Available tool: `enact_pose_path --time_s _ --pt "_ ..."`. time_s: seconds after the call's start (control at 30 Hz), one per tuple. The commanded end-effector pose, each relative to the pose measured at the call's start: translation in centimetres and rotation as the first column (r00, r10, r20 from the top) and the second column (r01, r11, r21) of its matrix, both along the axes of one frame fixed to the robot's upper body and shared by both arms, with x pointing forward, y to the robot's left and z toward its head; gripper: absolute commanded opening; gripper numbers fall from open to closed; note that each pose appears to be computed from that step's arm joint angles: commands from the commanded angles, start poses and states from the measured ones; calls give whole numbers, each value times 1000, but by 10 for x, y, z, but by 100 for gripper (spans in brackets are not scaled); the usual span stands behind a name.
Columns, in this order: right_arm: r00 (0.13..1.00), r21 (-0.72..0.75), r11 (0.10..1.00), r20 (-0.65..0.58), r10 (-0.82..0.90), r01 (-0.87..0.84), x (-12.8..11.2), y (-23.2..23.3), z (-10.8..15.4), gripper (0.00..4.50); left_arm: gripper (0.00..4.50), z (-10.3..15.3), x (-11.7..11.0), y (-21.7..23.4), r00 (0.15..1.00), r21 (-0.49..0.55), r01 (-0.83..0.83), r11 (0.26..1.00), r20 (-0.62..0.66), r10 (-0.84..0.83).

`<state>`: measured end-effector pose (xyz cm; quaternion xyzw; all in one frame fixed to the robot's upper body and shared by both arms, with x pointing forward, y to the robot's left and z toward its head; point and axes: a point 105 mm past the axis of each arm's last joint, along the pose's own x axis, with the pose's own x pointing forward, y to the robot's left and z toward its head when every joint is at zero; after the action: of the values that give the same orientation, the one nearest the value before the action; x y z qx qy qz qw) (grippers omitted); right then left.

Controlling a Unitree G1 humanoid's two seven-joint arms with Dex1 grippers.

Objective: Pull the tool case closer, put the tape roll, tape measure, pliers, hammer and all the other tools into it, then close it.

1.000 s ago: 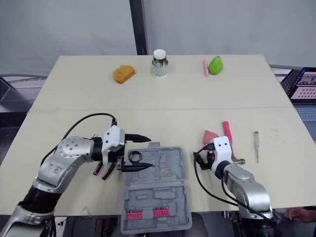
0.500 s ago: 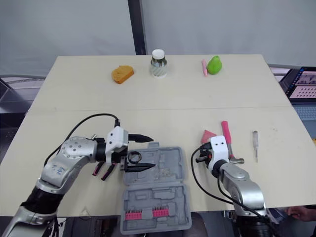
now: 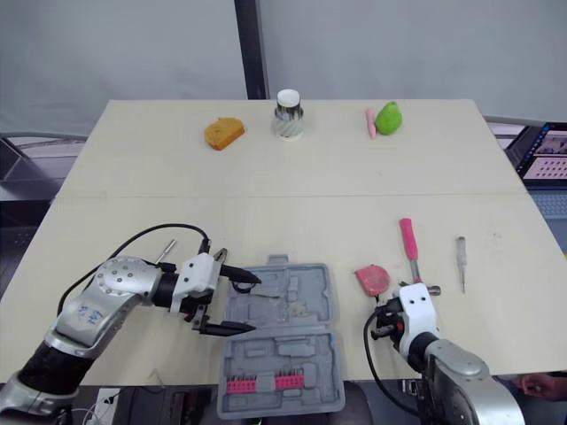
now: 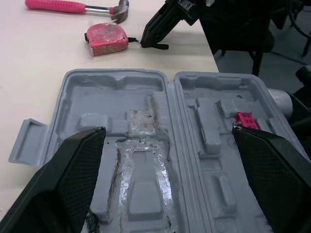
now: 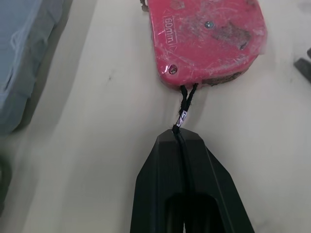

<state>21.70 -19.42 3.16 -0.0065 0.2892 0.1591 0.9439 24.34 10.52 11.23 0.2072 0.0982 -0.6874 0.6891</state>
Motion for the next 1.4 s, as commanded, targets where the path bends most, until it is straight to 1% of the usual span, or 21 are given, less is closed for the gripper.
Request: enact_pose_path --time_s 0.03,0.13,0.27,0.43,0.53,0.63,0.67,0.7,0.77,0.83,0.87,0.93,0.97,1.03,1.1,1.17,1.3,1.4 --pt "999 39 999 -46 13 -11 -25 10 -2 3 450 2 -9 -2 998 16 70 997 3 -70" --pt "996 63 998 -80 35 -30 -41 18 -5 3 450 2 -10 -3 996 23 92 996 -6 -92" --pt "993 71 997 -103 48 -41 -53 25 -6 3 450 3 -10 -4 994 23 105 994 -9 -105" --pt "993 74 996 -111 51 -43 -57 27 -7 3 450 3 -10 -5 994 24 112 993 -11 -112" --pt "990 82 994 -118 80 -71 -58 30 -8 3 450 3 -10 -6 994 20 113 993 -11 -113" --pt "989 87 992 -108 104 -95 -56 27 -2 3 450 2 -12 -8 994 10 111 994 -8 -111" --pt "986 90 989 -109 127 -118 -56 25 1 58 450 3 -12 -9 994 5 108 994 -2 -108" --pt "983 93 986 -110 148 -138 -56 22 4 87 450 3 -12 -9 994 0 105 994 8 -105" --pt "965 75 970 -111 237 -229 -58 14 16 191 450 3 -11 -8 995 -6 95 995 37 -94" --pt "940 43 944 -93 329 -327 -54 3 32 289 450 4 -7 -7 990 -8 79 997 120 -77" --pt "916 18 918 -49 398 -397 -47 -2 44 340 450 5 -7 -6 988 -21 69 997 139 -65" --pt "836 -68 835 15 548 -546 -31 -11 62 446 450 4 -7 -4 982 -46 50 998 183 -41" --pt "794 -119 791 31 607 -600 -25 -15 65 446 450 3 -7 -3 980 -56 45 997 196 -34" --pt "671 -212 659 23 741 -721 -15 -19 64 446 450 -2 -8 -1 970 -63 42 997 243 -25" --pt "574 -255 553 -7 819 -793 -4 -23 58 446 450 -6 -11 0 958 -68 48 997 285 -27" --pt "508 -284 480 -33 861 -830 8 -27 50 446 450 -9 -18 -1 957 -79 63 995 289 -38" --pt "427 -306 391 -60 902 -868 18 -30 36 446 450 -14 -28 -3 952 -78 89 993 299 -62" --pt "403 -319 375 -24 915 -870 28 -28 33 446 450 -16 -31 -4 949 -76 92 993 307 -65"
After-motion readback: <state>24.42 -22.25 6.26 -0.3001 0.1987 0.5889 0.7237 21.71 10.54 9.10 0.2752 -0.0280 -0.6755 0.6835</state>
